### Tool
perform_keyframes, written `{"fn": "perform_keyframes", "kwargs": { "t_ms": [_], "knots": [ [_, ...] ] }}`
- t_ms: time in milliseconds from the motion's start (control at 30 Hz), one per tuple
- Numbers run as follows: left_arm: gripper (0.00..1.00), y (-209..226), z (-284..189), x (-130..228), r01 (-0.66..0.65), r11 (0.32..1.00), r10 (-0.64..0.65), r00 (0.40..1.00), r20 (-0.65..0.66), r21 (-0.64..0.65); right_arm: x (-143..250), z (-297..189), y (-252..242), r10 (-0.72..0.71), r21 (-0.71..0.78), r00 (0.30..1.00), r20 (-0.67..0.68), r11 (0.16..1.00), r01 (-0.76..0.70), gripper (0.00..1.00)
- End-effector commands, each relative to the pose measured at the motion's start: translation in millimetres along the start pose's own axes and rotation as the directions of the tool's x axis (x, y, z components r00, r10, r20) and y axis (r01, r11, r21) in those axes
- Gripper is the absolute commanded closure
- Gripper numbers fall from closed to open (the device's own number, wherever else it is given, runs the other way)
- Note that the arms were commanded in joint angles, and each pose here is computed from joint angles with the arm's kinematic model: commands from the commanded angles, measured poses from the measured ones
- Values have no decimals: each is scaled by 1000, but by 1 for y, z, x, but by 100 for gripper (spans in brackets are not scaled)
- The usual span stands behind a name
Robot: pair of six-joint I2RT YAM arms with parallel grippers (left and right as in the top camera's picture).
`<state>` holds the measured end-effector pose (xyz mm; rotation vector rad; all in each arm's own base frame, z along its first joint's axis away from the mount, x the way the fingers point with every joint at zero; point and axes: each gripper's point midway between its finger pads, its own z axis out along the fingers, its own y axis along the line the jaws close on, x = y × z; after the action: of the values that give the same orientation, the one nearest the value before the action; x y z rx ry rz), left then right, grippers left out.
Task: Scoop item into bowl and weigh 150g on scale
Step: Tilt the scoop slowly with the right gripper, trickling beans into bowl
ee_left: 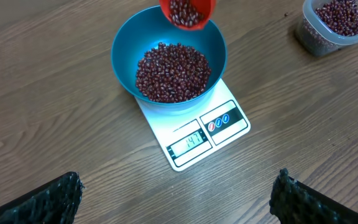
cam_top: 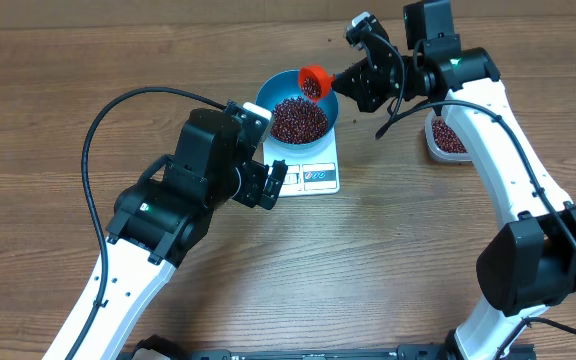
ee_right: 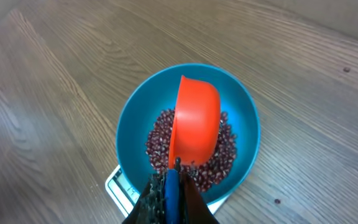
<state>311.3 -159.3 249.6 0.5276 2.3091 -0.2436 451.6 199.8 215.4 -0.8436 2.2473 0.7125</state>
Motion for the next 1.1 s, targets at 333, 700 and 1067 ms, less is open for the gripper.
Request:
{"fn": "perform_keyframes", "kwargs": {
  "t_ms": [333, 700, 1067],
  "knots": [
    [0, 1, 3, 3, 3, 1000, -4, 1000, -10, -8, -20, -15, 4, -67, 59, 997, 40, 996, 65, 96],
    [1, 1, 3, 3, 3, 1000, -4, 1000, -10, -8, -22, -15, 5, -60, 52, 997, 50, 997, 57, 96],
    [1, 1, 3, 3, 3, 1000, -4, 1000, -10, -8, -15, -15, -8, -98, 135, 995, 1, 986, 97, 96]
  ]
}}
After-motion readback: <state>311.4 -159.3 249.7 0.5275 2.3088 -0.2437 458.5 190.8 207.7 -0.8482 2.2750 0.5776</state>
